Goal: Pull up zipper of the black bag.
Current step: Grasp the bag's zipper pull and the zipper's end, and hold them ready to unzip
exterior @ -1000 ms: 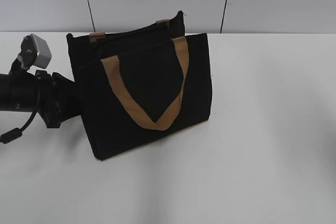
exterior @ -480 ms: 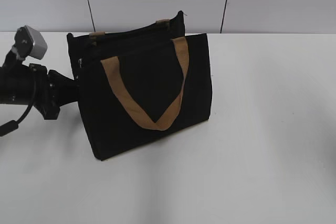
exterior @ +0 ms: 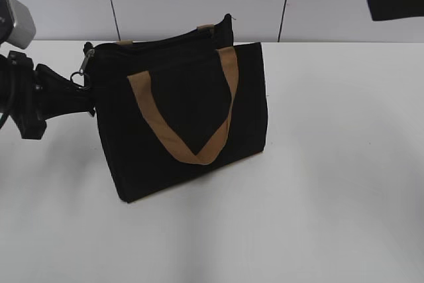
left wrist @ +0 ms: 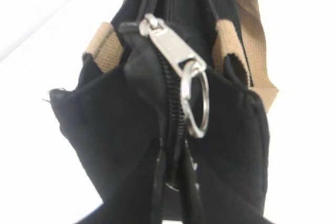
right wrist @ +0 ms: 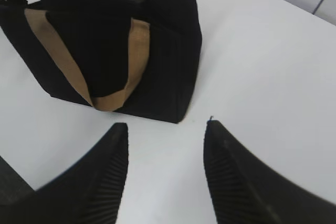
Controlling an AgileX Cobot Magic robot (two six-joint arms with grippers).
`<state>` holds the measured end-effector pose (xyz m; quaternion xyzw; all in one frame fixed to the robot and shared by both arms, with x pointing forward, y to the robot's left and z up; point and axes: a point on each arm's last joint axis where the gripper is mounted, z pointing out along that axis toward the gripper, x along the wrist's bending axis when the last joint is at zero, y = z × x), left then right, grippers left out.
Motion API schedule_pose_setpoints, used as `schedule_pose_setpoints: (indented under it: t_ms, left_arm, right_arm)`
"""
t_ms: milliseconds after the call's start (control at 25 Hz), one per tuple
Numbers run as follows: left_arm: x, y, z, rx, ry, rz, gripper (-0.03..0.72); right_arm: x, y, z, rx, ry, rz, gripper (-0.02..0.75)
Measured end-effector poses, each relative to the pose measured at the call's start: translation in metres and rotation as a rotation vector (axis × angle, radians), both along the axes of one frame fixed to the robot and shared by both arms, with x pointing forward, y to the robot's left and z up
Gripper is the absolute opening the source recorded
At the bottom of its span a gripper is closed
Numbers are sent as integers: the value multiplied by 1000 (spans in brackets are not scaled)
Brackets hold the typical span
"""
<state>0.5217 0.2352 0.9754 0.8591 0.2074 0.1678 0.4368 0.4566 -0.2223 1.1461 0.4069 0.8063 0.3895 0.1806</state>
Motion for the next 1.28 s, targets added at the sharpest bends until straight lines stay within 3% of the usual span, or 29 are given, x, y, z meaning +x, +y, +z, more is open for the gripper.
schedule_pose_setpoints:
  t_ms: [320, 600, 760, 880, 1080, 1280]
  left_arm:
    - [-16, 1, 34, 26, -82, -7, 31]
    - [-20, 1, 42, 24, -107, -4, 31]
    - [-20, 1, 42, 24, -107, -4, 31]
    - [-20, 1, 42, 24, -107, -4, 31]
    - [-20, 1, 42, 24, -108, -4, 31]
    - [-21, 1, 44, 25, -118, -5, 31]
  right_arm:
    - [37, 66, 11, 15, 16, 185, 358]
    - [67, 143, -10, 16, 97, 324, 358]
    - [76, 178, -20, 62, 150, 362, 358]
    - [81, 189, -31, 96, 198, 364, 358]
    - [89, 200, -55, 62, 232, 389, 358]
    - [85, 212, -57, -27, 78, 525, 358]
